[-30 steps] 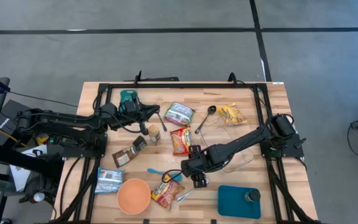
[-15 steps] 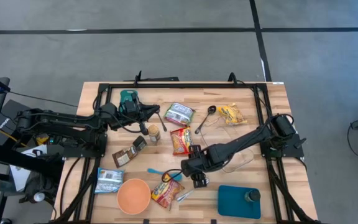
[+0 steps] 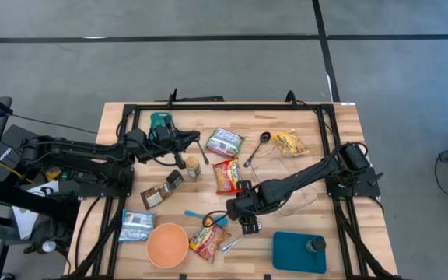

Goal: Pick & Place Food Item
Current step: Put the yellow spice bottle into the blue bin

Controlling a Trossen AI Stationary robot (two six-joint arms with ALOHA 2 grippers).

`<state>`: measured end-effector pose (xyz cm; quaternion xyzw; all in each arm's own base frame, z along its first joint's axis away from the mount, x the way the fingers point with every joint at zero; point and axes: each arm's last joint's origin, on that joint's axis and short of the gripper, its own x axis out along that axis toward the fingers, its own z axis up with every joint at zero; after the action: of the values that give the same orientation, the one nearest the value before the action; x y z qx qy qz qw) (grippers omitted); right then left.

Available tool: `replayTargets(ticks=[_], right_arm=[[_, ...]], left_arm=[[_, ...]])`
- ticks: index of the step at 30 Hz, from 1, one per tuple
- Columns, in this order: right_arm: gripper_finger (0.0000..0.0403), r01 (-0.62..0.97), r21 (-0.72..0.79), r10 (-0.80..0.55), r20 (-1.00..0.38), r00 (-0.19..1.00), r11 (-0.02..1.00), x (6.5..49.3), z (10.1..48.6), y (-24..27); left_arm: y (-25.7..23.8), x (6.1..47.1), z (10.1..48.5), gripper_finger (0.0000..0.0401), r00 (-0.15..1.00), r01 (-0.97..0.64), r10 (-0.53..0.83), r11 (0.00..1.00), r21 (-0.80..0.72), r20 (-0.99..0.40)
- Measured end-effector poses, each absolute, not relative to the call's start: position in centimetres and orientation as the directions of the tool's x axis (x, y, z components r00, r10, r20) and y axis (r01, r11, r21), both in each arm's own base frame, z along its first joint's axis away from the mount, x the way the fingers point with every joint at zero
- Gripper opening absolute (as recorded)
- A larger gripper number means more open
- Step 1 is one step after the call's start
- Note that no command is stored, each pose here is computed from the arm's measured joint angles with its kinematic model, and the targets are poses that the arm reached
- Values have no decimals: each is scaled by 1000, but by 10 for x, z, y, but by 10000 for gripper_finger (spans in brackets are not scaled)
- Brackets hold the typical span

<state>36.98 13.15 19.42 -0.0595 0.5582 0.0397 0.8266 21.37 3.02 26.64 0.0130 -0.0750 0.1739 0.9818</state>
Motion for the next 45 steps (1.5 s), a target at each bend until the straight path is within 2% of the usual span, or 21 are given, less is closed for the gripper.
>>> replayTargets(ticks=[24,36,45], right_arm=[[190,-109,-49,-6,-933,361,993,369,194,131],[258,-103,-46,-5,-930,368,994,369,195,130],[266,-87,-45,-8,-922,388,995,373,196,126]], left_arm=[[30,214,266,0,928,-343,339,939,-1,152],[30,214,266,0,928,-343,339,939,-1,152],[30,214,266,0,928,-343,339,939,-1,152]])
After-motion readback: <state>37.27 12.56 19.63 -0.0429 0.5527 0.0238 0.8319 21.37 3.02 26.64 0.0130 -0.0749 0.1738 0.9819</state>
